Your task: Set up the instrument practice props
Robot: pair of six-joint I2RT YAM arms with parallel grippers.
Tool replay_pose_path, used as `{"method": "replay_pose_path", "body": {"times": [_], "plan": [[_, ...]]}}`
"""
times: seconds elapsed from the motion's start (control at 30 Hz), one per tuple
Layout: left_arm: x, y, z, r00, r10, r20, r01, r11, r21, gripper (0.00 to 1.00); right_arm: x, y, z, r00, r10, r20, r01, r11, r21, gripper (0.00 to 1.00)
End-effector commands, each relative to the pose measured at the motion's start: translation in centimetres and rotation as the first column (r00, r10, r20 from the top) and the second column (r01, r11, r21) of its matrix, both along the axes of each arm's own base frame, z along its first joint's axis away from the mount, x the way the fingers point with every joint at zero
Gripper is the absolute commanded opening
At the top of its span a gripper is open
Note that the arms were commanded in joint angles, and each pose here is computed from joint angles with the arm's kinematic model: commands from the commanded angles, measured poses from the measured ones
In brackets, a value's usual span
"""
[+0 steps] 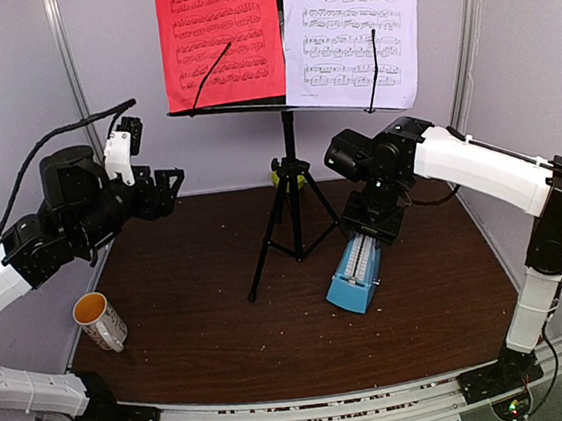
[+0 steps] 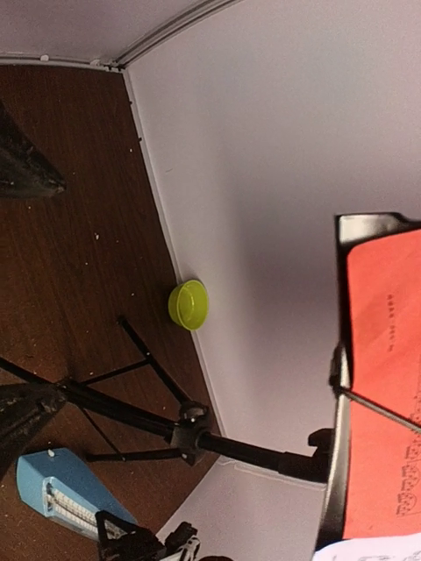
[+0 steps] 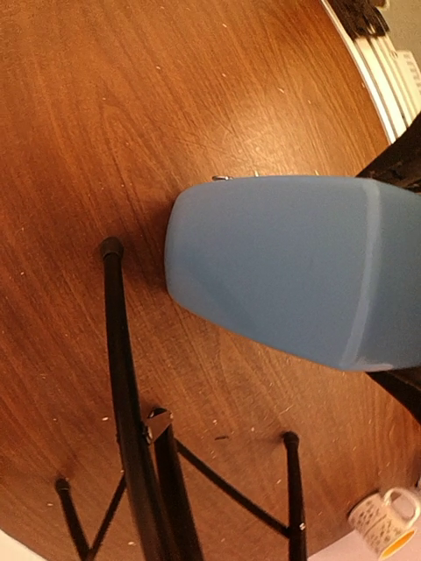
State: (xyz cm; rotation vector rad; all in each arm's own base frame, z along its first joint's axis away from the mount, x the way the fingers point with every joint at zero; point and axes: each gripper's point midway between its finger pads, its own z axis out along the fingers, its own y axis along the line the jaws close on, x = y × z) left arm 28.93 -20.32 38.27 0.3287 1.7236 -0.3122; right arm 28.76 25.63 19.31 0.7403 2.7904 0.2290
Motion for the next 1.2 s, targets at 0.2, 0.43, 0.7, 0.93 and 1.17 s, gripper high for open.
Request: {"method": "replay_pose_path", "body": {"times": [0.2, 0.43, 0.7, 0.93, 1.17], "plan": [[-3.3, -5.8, -6.0, 0.913, -0.405, 0.048, 0.4, 0.912, 0.093, 0.68, 0.1, 2.2, 2.9, 0.895, 0.417, 0.159, -0.427, 0.904, 0.035, 0.48], [-4.5, -7.4, -10.9, 0.873, -0.487, 0.027, 0.485, 0.872, 0.064, 0.61, -0.2, 3.0, 3.9, 0.728, 0.622, 0.289, -0.644, 0.765, -0.023, 0.4], [-6.4, -11.6, -18.6, 0.817, -0.564, -0.122, 0.577, 0.791, 0.204, 0.57, -1.1, 5.6, 6.4, 0.553, 0.661, 0.506, -0.771, 0.637, 0.009, 0.35], [-8.5, -14.9, -22.3, 0.773, -0.618, -0.145, 0.631, 0.724, 0.277, 0.55, -2.7, 7.2, 6.1, 0.456, 0.675, 0.58, -0.848, 0.528, 0.052, 0.28], [-9.3, -16.5, -25.0, 0.729, -0.66, -0.183, 0.683, 0.68, 0.267, 0.8, -3.9, 8.0, 5.9, 0.32, 0.725, 0.61, -0.916, 0.401, 0.004, 0.23]]}}
